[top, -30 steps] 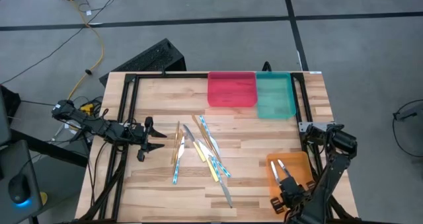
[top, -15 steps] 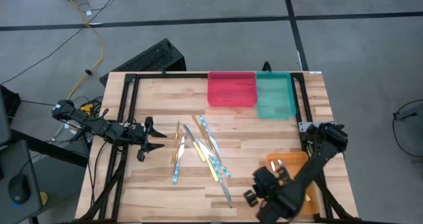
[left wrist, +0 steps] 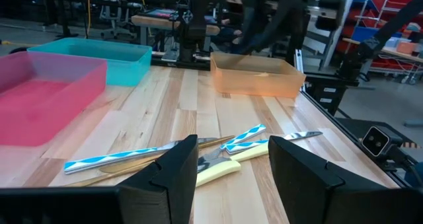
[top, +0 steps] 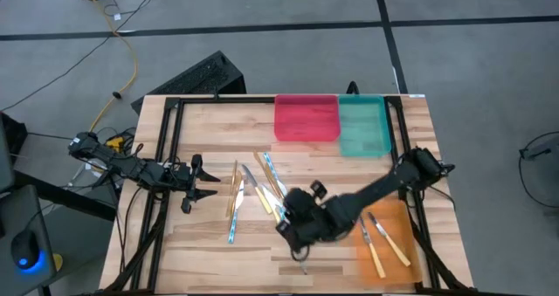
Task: Sort silverware by color (type)
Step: Put the blue knife into the blue bin
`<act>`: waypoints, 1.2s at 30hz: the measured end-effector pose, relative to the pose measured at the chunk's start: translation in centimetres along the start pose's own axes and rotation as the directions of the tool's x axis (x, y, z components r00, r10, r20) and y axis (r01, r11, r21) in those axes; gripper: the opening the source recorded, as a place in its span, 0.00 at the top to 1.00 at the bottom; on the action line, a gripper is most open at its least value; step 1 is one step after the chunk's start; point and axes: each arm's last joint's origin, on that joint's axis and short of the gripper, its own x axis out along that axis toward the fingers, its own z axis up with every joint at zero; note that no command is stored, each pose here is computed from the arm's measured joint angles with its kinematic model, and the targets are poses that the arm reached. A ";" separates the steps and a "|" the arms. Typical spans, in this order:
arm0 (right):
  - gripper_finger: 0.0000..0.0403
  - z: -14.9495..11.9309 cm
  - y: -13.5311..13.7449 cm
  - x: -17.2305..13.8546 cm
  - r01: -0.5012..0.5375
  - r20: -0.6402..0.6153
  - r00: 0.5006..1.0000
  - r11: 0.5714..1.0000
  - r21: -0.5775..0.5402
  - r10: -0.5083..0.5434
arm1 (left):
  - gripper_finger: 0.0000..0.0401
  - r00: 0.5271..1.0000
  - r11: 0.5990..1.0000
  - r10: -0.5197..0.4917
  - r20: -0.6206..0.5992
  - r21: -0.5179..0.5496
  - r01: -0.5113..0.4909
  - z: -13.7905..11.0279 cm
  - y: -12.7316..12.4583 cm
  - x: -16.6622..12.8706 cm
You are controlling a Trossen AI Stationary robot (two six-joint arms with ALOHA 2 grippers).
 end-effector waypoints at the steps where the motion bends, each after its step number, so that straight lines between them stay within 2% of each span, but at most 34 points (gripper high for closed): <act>1: 0.67 0.6 -0.2 0.5 0.003 0.008 1.000 1.000 0.006 -0.003 | 0.58 1.000 1.000 0.000 0.000 0.000 0.000 0.0 0.0 0.0; 6: 0.67 2.8 -1.5 2.5 0.036 0.027 0.999 0.997 0.063 -0.038 | 0.58 1.000 1.000 0.000 -0.001 0.000 0.000 0.0 0.0 0.0; 9: 0.67 3.7 -2.4 3.4 0.066 0.024 0.997 0.996 0.054 -0.067 | 0.58 1.000 1.000 0.000 0.000 0.000 0.000 0.0 0.0 0.0; 17: 0.67 4.5 -3.1 5.6 0.101 0.018 0.995 0.994 0.044 -0.102 | 0.58 1.000 1.000 0.000 0.000 0.000 0.000 0.0 0.0 0.0; 19: 0.67 4.7 -2.7 6.6 0.079 0.022 0.997 0.996 0.040 -0.080 | 0.58 1.000 1.000 0.000 0.000 0.000 0.000 0.0 0.0 0.0; 22: 0.67 4.3 -2.8 8.0 0.053 -0.040 0.998 0.998 0.021 -0.052 | 0.58 1.000 1.000 0.000 0.000 0.000 0.000 0.0 0.0 0.0; 28: 0.67 5.0 -2.6 10.5 -0.069 -0.094 0.993 0.998 -0.002 0.069 | 0.58 1.000 1.000 0.001 -0.005 0.002 -0.001 0.0 0.0 0.0; 34: 0.67 5.5 -3.0 10.4 -0.086 -0.102 0.992 0.995 -0.055 0.080 | 0.58 1.000 1.000 0.001 -0.005 0.002 -0.001 0.0 0.0 0.0; 36: 0.67 5.6 -3.4 9.9 -0.079 -0.118 0.991 0.991 -0.103 0.067 | 0.58 1.000 1.000 0.001 -0.007 0.003 0.000 -0.1 0.0 0.0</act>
